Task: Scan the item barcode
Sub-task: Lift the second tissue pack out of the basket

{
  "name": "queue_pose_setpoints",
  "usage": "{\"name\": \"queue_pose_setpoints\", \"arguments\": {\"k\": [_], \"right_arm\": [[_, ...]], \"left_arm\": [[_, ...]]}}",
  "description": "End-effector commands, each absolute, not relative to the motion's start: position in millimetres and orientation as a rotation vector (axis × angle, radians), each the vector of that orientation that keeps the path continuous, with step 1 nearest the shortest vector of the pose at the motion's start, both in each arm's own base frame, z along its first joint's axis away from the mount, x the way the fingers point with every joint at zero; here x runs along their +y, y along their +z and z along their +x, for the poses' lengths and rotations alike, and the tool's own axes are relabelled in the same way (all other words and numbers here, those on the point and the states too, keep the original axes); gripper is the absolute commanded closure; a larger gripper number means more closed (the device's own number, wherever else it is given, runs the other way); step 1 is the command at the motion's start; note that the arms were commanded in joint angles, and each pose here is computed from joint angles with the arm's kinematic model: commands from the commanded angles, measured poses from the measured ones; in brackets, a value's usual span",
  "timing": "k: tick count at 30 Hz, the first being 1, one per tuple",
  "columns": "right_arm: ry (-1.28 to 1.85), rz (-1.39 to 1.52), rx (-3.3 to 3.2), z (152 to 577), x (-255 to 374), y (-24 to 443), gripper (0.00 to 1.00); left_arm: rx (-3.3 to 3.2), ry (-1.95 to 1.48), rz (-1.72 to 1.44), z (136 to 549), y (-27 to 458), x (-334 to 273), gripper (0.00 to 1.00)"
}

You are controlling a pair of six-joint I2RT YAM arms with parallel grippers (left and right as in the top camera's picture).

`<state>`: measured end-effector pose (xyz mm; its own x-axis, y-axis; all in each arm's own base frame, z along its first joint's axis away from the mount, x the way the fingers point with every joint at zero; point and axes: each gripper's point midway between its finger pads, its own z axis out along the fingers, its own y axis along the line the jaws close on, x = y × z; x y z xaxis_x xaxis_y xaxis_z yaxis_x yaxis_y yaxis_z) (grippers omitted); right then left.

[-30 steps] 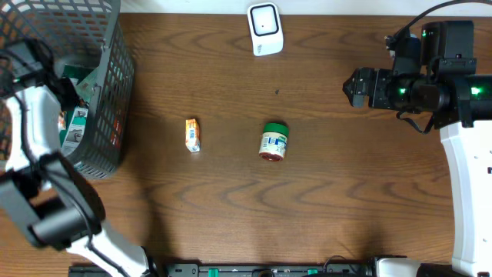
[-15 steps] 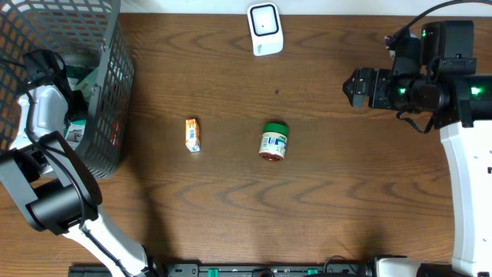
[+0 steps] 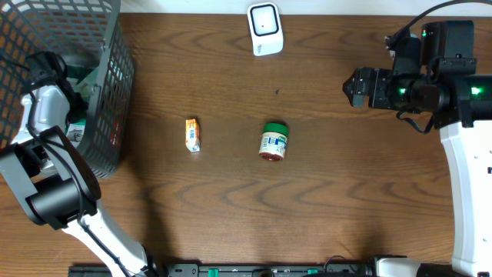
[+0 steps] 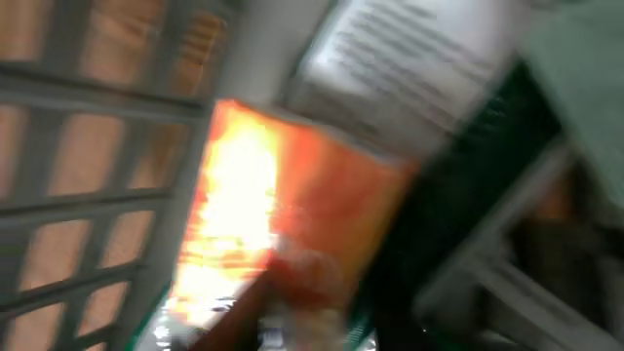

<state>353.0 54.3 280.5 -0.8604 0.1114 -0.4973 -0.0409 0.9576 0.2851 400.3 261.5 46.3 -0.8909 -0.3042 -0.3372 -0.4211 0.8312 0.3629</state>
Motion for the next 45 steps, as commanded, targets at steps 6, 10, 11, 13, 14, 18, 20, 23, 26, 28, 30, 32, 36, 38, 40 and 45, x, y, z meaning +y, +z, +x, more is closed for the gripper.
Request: {"name": "queue_pose_setpoints", "arguments": {"k": [6,10,11,13,14,18,20,23,26,28,30,32,36,38,40,45], "right_arm": [[0.396,0.024,2.563,355,56,286,0.01],[0.396,0.024,2.563,355,56,286,0.01],[0.396,0.024,2.563,355,56,286,0.01],[0.396,0.024,2.563,355,56,286,0.01],[0.396,0.024,2.563,355,56,286,0.01],[0.395,0.024,2.563,355,56,286,0.01],[0.395,0.024,2.563,355,56,286,0.01],[0.396,0.024,2.563,355,56,286,0.01],[0.396,0.024,2.563,355,56,286,0.01],[0.395,0.024,2.563,355,56,286,0.01],[0.396,0.024,2.563,355,56,286,0.01],[0.396,0.024,2.563,355,56,286,0.01],[0.396,0.024,2.563,355,56,286,0.01],[0.396,0.024,2.563,355,56,286,0.01],[0.396,0.024,2.563,355,56,286,0.01],[0.396,0.024,2.563,355,56,286,0.01]], "left_arm": [[2.671,0.645,-0.55,408,78,268,0.93],[2.535,0.652,-0.599,413,125,270,0.92],[2.498,0.649,-0.621,412,138,270,0.93],[2.415,0.639,-0.667,411,166,269,0.93],[2.379,0.635,-0.685,409,178,269,0.93],[2.239,0.563,-0.743,405,226,260,0.93],[2.172,0.484,-0.758,405,249,250,0.93],[2.066,0.289,-0.741,405,290,223,0.93],[1.994,0.047,-0.678,403,326,185,0.93],[1.95,-0.163,-0.596,398,353,148,0.93],[1.92,-0.356,-0.523,388,375,112,0.93],[1.907,-0.522,-0.462,376,391,79,0.93],[1.989,-0.713,-0.385,351,390,23,0.93],[2.061,-0.758,-0.347,342,379,-1,0.93],[2.14,-0.797,-0.266,335,366,-28,0.93],[2.295,-0.919,-0.093,327,331,-92,0.93]]}}
